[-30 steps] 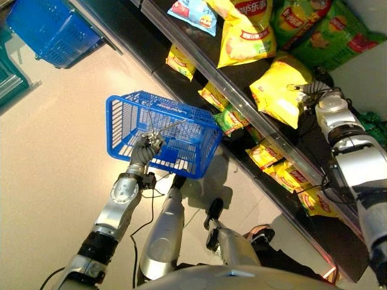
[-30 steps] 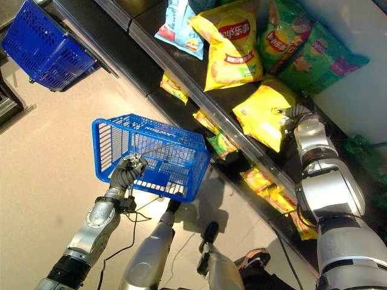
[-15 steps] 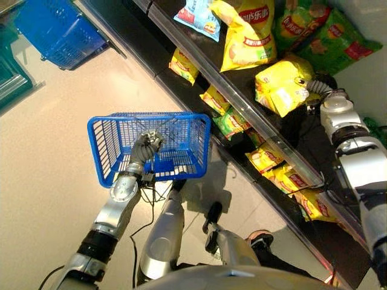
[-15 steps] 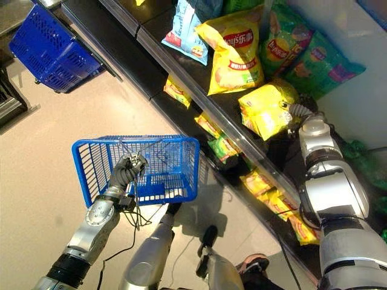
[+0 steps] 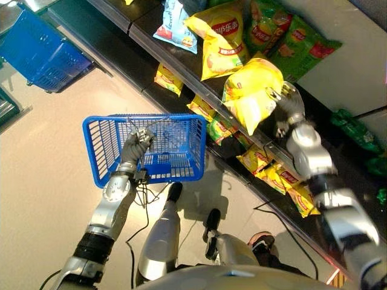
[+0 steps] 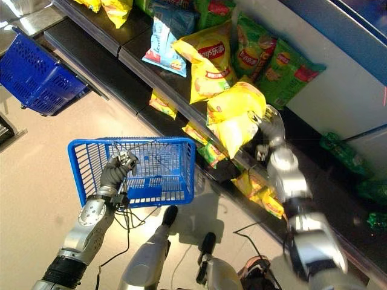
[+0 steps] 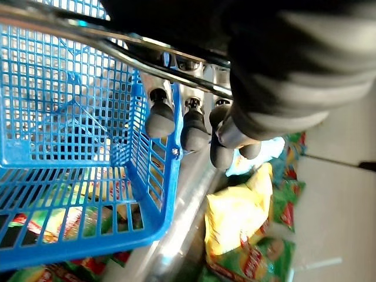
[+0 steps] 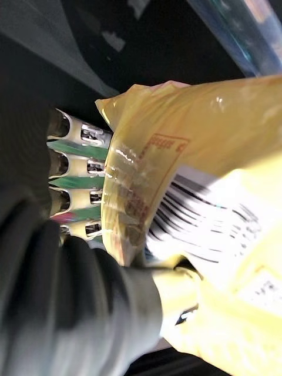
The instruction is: Pick up the snacks into the basket
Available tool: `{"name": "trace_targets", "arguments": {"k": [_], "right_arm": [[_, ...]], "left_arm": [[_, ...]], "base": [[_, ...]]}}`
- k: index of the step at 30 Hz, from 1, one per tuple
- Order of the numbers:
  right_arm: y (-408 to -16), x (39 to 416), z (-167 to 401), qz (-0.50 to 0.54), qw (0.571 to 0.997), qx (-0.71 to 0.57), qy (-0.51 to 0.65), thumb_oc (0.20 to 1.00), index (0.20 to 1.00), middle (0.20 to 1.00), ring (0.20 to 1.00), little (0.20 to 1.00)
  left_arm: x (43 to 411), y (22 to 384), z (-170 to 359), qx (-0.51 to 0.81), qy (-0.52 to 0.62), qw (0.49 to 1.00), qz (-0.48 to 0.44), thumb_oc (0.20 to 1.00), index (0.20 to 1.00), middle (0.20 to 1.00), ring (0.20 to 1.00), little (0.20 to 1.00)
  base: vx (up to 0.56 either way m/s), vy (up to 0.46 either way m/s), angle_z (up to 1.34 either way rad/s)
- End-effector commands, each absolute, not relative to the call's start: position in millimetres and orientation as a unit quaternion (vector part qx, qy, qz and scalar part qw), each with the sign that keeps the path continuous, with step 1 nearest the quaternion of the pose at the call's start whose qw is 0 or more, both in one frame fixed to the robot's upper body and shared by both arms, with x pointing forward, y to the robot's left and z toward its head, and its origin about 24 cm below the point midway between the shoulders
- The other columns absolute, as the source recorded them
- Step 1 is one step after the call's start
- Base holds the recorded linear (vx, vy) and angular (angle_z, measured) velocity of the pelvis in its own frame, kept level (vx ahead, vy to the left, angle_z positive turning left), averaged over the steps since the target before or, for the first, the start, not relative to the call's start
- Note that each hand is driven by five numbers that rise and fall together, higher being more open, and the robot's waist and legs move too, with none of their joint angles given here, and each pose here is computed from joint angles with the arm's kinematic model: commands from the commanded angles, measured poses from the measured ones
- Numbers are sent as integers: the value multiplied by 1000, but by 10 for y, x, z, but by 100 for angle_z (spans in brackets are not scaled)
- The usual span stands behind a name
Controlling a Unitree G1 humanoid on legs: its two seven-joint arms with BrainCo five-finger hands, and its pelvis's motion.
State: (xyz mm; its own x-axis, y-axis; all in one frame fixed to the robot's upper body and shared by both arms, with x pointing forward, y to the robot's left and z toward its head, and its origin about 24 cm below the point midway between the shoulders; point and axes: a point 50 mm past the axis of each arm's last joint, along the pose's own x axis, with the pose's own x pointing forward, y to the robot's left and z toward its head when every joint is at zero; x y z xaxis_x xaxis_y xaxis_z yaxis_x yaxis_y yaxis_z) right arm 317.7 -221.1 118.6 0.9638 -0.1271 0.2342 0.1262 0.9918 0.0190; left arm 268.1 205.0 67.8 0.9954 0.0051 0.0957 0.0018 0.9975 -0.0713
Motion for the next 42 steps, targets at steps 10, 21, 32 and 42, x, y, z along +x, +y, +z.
{"name": "trace_targets", "arguments": {"k": [10, 21, 32, 42], "right_arm": [[-1847, 2760, 927, 78, 988, 32, -126, 200, 200, 200, 200, 200], [-826, 3091, 702, 226, 971, -51, -58, 200, 200, 200, 200, 200], [-400, 3458, 787, 232, 959, -157, -45, 200, 200, 200, 200, 200], [-957, 4002, 1124, 88, 963, -254, -11, 200, 200, 200, 200, 200]], "left_arm": [[2769, 1657, 1283, -129, -200, 969, -69, 200, 200, 200, 200, 200], [2980, 771, 1955, -172, -287, 923, -192, 200, 200, 200, 200, 200], [2845, 255, 2235, -228, -300, 883, -278, 200, 200, 200, 200, 200], [2622, -83, 2280, -256, -277, 846, -378, 200, 200, 200, 200, 200]], "base": [[-27, -1, -20], [-134, -8, 6], [-43, -3, 9], [6, -11, 18]]}}
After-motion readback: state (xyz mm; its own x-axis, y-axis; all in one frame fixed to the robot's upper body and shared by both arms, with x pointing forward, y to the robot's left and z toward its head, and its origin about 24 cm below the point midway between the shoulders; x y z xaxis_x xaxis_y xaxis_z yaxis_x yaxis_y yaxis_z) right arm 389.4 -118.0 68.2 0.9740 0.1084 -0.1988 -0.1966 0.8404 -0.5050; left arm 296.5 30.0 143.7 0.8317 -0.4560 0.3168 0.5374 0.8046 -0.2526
